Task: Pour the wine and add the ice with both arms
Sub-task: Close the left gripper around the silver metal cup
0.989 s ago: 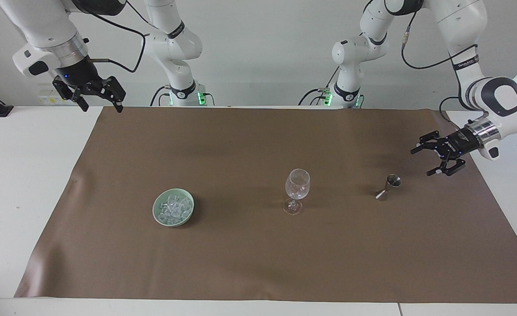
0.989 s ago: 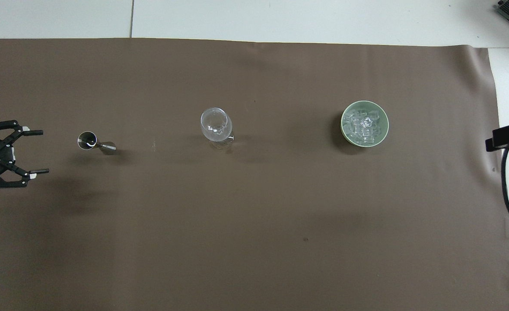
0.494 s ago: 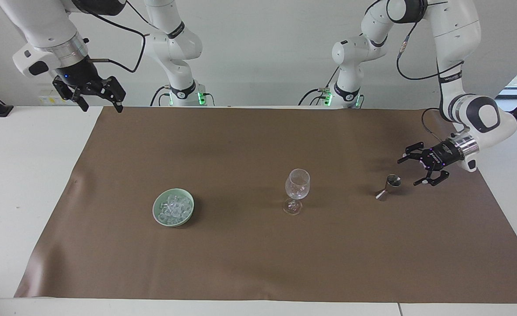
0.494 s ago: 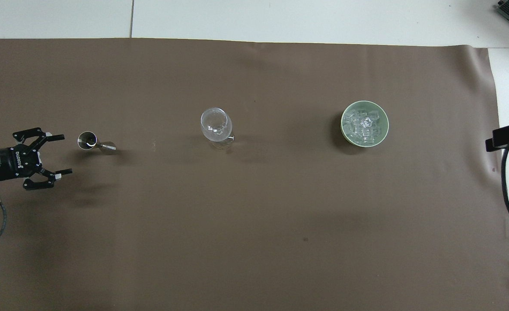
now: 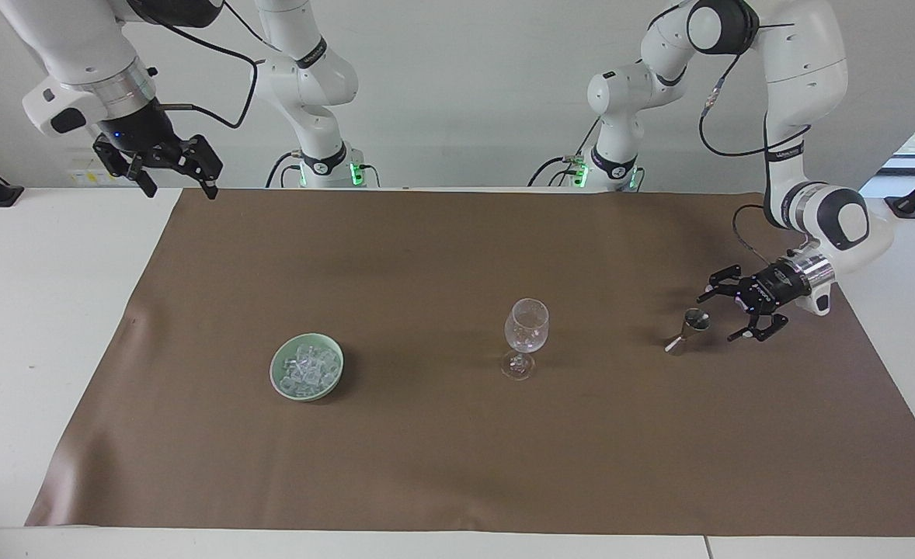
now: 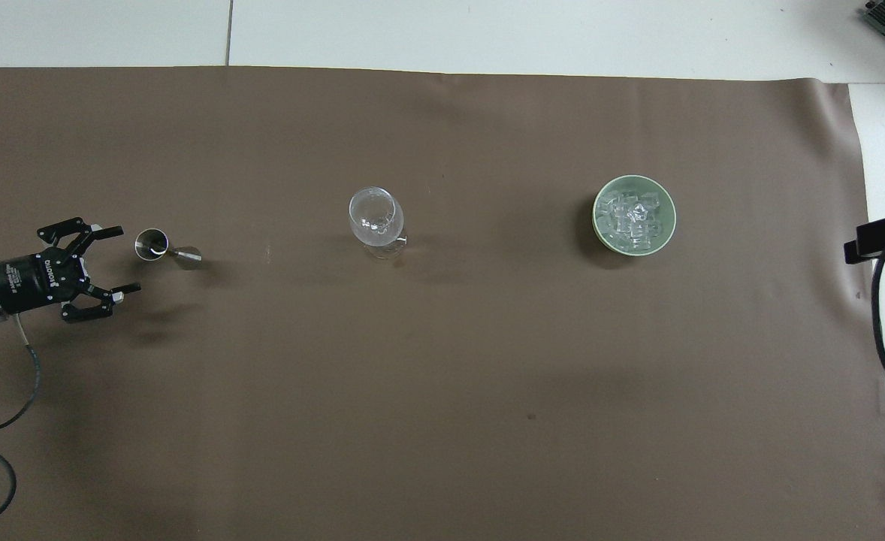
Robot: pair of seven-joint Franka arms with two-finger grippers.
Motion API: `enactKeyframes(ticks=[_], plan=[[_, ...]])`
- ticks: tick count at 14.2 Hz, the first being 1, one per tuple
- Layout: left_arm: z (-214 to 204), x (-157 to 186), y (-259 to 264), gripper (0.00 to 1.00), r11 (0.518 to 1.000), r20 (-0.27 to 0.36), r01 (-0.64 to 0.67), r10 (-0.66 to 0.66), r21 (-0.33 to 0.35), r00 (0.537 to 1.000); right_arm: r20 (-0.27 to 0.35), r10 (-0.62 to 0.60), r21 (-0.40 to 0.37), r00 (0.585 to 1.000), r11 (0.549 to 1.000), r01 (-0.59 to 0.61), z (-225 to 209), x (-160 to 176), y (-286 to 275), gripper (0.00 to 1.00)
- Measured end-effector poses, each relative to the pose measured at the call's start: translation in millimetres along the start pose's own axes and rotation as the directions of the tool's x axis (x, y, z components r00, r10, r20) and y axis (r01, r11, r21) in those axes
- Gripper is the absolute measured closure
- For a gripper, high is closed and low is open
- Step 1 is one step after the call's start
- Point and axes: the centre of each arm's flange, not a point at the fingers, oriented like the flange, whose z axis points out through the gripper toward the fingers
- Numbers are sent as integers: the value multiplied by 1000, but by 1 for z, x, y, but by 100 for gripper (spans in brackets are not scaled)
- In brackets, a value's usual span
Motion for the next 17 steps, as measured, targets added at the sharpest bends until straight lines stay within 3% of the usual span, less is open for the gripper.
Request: enactKeyframes(ticks=[17], plan=[[49, 8, -7, 0, 1000, 28, -6, 6, -27, 1000, 0, 0, 0, 1000, 1000, 0, 0, 0, 0, 0]])
